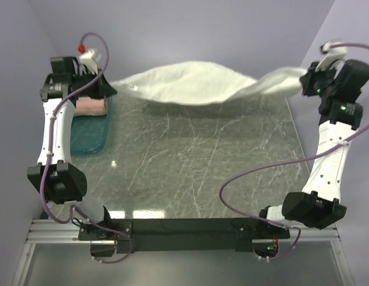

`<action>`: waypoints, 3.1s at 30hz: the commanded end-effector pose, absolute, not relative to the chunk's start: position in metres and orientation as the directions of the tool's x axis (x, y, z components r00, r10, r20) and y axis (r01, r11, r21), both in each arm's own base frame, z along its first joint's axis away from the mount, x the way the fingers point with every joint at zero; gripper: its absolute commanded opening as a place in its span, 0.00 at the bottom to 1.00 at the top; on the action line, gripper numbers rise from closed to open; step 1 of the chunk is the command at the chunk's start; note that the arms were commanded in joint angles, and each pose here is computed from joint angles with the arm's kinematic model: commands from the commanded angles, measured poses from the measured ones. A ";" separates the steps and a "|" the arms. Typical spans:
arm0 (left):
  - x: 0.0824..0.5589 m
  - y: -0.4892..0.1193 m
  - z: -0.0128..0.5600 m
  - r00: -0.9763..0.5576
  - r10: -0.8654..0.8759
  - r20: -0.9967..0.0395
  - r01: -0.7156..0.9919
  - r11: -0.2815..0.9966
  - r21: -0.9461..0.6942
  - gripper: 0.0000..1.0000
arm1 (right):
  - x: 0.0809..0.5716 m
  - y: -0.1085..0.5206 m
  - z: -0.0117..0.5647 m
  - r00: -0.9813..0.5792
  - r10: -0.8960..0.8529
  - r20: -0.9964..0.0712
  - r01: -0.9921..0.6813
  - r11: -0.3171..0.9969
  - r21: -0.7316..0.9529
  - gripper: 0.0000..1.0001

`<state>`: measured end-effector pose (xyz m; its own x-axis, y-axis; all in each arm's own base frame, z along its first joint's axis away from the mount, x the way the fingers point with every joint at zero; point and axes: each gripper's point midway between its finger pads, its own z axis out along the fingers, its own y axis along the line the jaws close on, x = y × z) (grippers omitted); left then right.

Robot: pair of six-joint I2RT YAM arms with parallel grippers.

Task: Roll the towels
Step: Flatten the towel

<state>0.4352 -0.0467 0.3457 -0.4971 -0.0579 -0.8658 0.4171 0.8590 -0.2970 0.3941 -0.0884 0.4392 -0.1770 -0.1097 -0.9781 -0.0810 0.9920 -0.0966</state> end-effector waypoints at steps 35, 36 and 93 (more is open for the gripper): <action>0.287 -0.030 0.126 -0.825 0.441 -0.352 0.525 0.830 -0.188 0.49 | 0.244 -0.064 0.123 -0.856 -0.406 -0.319 -0.443 0.895 0.049 0.63; 0.290 -0.031 0.121 -0.829 0.440 -0.346 0.517 0.838 -0.175 0.46 | 0.242 -0.063 0.110 -0.871 -0.390 -0.297 -0.425 0.903 0.058 0.60; 0.265 -0.022 0.063 -0.932 0.289 -0.220 0.343 0.898 -0.274 0.34 | 0.199 -0.119 0.011 -0.999 0.011 0.039 0.006 0.993 -0.119 0.29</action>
